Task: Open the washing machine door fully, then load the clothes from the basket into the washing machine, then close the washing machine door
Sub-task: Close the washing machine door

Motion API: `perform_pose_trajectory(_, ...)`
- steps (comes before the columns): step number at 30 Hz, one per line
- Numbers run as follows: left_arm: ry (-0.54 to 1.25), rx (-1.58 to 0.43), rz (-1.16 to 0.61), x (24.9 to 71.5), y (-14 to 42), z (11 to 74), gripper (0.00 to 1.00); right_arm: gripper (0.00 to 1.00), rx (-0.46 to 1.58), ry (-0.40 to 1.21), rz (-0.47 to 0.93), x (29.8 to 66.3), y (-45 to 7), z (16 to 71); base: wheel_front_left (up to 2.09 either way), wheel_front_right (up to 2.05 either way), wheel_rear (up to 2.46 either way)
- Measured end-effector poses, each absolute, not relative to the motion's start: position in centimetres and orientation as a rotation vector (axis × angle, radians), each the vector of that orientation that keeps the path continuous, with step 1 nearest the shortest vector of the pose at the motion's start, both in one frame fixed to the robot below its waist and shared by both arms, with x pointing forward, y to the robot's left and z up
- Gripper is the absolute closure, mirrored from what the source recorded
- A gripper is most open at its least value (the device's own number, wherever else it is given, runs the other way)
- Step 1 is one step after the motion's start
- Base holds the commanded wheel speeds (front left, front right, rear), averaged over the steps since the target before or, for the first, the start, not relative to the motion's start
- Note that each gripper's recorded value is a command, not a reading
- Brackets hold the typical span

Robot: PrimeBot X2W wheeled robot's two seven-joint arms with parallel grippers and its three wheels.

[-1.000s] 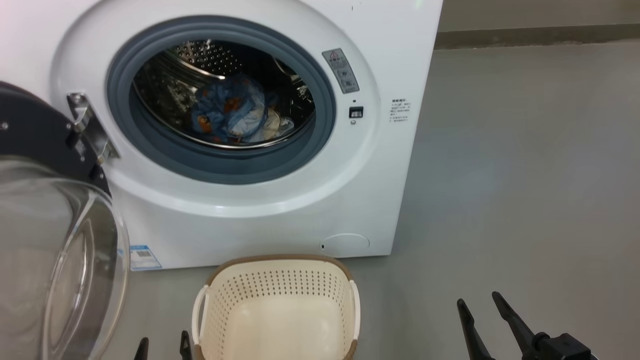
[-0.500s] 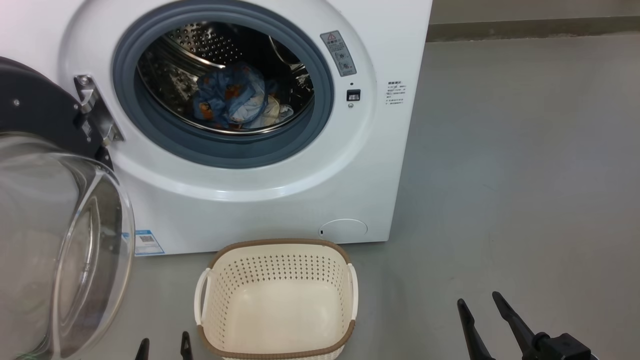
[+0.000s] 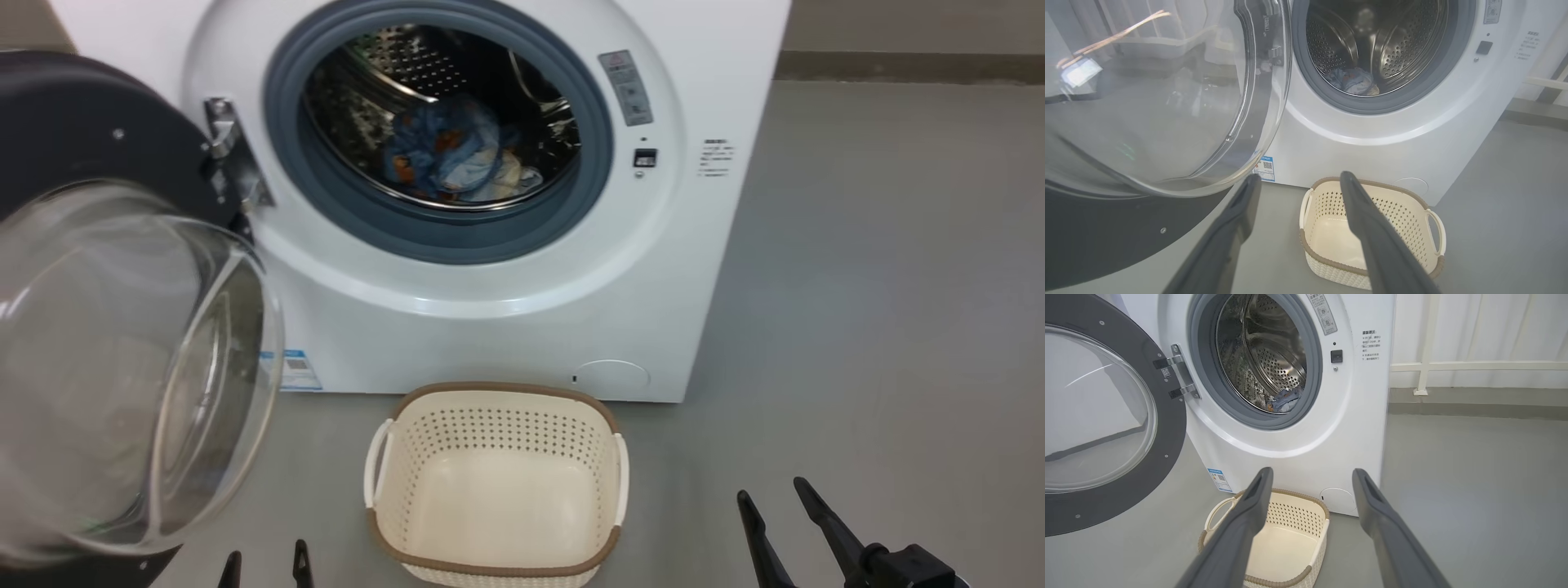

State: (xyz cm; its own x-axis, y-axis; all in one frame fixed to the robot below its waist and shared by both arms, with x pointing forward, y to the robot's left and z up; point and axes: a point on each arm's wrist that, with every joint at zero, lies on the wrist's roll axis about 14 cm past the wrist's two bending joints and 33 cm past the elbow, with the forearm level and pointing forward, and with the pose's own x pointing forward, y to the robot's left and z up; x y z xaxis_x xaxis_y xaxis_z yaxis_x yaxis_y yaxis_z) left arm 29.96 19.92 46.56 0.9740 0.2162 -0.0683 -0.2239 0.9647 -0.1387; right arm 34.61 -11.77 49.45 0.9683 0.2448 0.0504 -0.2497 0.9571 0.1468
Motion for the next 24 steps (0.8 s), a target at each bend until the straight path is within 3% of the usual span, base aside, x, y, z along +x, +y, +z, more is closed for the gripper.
perform_pose_trajectory(15,0.020,-0.155,0.450,24.8,25.4,46.9,0.00,0.00,0.131,-0.043,0.539,36.2,-3.1,50.4,0.00,0.00,0.00)
perform_pose_trajectory(24,-0.004,-0.160,0.587,21.1,28.1,47.1,0.00,0.00,0.128,-0.041,0.705,35.4,2.2,50.8,0.00,0.00,0.00)
